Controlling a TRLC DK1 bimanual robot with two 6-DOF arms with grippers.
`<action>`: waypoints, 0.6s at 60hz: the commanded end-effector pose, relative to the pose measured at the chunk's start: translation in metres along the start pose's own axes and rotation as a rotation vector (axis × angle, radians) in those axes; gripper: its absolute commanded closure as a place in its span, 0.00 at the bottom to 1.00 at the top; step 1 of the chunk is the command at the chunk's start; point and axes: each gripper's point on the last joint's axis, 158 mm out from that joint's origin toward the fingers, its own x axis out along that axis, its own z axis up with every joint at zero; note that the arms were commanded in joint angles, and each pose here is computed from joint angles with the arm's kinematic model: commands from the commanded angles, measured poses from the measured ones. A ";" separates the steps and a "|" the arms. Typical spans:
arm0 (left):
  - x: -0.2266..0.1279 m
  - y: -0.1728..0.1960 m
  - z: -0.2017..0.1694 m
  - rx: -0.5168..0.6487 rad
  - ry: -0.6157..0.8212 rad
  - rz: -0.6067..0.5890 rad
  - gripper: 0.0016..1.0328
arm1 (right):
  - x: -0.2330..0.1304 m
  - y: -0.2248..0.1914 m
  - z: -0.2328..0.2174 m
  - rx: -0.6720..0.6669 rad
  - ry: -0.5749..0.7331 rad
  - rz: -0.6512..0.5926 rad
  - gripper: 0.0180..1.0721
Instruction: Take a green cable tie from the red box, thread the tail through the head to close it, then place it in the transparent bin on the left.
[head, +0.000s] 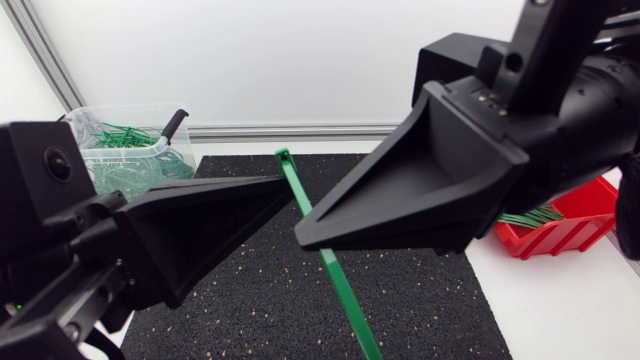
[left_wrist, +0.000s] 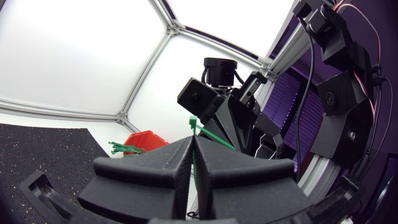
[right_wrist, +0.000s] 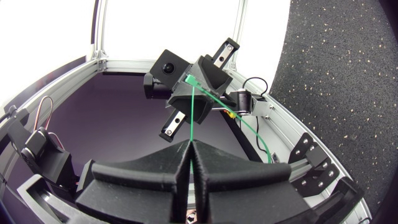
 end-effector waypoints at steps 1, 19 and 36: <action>-0.001 -0.009 0.006 -0.022 -0.013 -0.025 0.96 | 0.000 -0.001 0.009 0.027 -0.015 0.001 0.94; 0.000 -0.007 0.003 -0.024 -0.006 -0.019 0.96 | -0.002 0.004 0.008 0.010 -0.019 0.007 0.94; 0.001 -0.004 0.002 -0.024 -0.006 -0.013 0.96 | -0.002 0.005 0.002 0.010 -0.017 0.006 0.94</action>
